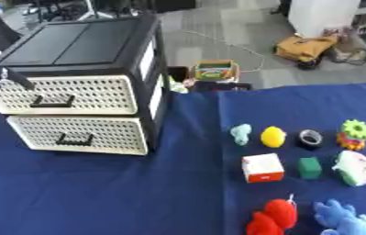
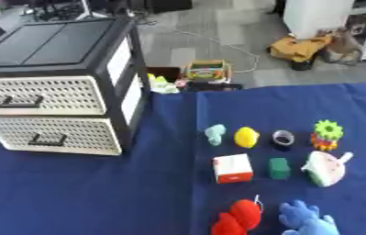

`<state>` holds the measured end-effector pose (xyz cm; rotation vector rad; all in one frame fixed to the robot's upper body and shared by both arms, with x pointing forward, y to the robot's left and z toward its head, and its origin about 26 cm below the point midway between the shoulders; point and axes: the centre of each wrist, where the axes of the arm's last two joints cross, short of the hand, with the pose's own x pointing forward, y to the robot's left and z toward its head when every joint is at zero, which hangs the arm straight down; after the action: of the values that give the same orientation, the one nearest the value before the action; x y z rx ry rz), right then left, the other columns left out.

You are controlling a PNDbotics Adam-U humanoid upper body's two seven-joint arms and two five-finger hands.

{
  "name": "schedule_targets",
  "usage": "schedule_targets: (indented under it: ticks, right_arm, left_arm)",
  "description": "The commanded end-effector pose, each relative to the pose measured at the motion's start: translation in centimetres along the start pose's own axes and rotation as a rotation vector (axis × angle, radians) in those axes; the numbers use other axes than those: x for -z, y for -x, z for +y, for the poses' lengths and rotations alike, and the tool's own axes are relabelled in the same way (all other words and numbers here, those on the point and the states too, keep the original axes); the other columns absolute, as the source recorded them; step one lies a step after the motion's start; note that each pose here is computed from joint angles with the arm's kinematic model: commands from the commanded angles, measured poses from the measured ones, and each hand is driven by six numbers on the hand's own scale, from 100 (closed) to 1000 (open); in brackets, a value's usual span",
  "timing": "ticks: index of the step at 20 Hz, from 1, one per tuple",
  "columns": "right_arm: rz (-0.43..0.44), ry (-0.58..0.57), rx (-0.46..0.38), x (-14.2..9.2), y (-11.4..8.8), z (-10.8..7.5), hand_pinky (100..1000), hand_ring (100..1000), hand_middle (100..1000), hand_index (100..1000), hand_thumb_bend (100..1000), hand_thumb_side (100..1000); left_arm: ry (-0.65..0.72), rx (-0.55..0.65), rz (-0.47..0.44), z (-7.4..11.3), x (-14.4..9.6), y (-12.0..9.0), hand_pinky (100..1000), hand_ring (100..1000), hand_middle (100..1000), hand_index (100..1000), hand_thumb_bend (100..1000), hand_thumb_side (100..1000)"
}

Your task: Pick up objects from table and place into drawer.

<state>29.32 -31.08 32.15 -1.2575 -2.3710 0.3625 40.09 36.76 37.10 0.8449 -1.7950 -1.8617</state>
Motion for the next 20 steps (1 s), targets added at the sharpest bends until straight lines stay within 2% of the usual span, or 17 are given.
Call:
schedule_targets:
  ticks: [1, 6, 20]
  right_arm:
    - [-0.032, 0.015, -0.020, 0.7, -0.3, -0.9, 739, 657, 546, 761, 100, 840]
    - [-0.031, 0.021, -0.019, 0.7, -0.3, -0.9, 739, 657, 545, 761, 100, 841]
    - [-0.028, 0.020, -0.014, 0.6, -0.3, -0.9, 739, 656, 541, 760, 100, 843]
  left_arm:
    - [0.348, 0.259, -0.218, 1.3, -1.1, 0.5, 100, 100, 100, 854, 890, 1000]
    - [0.364, 0.256, -0.212, 0.9, -0.6, 0.7, 100, 100, 100, 880, 884, 1000]
    - [0.365, 0.240, -0.184, 0.5, 0.3, 1.5, 100, 100, 100, 877, 870, 1000]
